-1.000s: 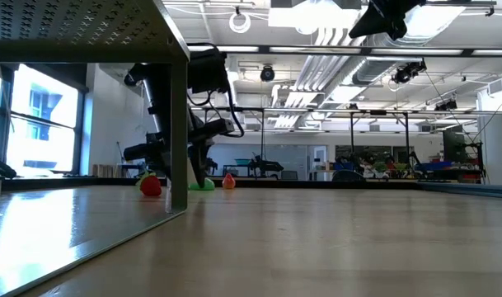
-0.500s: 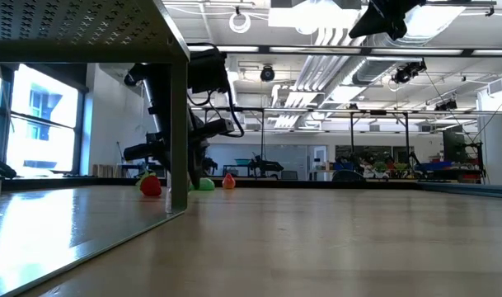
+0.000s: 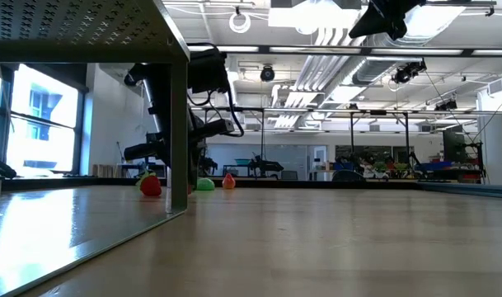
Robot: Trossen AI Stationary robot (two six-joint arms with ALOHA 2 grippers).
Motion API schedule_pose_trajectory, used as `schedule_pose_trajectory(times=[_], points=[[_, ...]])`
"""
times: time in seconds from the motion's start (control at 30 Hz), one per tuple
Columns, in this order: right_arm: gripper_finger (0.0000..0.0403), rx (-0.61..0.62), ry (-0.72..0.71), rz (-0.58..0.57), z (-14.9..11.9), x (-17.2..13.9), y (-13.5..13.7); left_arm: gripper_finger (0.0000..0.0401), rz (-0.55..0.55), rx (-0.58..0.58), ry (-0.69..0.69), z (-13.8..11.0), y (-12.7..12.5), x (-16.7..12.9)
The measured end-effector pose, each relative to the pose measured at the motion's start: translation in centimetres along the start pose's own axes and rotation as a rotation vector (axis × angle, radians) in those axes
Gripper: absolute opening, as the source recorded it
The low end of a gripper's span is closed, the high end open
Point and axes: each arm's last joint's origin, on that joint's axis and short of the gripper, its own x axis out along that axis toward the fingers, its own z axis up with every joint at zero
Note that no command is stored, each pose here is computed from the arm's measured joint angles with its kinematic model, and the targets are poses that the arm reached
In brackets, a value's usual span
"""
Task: Pick & Place Fruit
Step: Put the strawberry into the red strainer bowl on the shelf
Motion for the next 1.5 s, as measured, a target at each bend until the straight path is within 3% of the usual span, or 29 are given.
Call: schedule_pose_trajectory(times=[0.3,0.57,1.1,1.5], points=[[0.0003,0.000,0.000,0.000,0.0,0.0,0.0,0.0001,-0.019,0.036,-0.015,0.3,-0.5,-0.3],[0.0003,-0.010,0.000,0.000,0.0,0.0,0.0,0.0000,-0.108,0.140,-0.074,2.3,-3.4,-2.7],[0.0003,-0.028,-0.004,-0.001,0.0,0.0,0.0,0.0000,-0.233,0.441,-0.309,8.0,-9.4,-13.0],[0.0004,-0.028,-0.004,0.000,0.0,0.0,0.0,0.0000,-0.154,0.631,-0.260,8.5,-9.5,-21.2]])
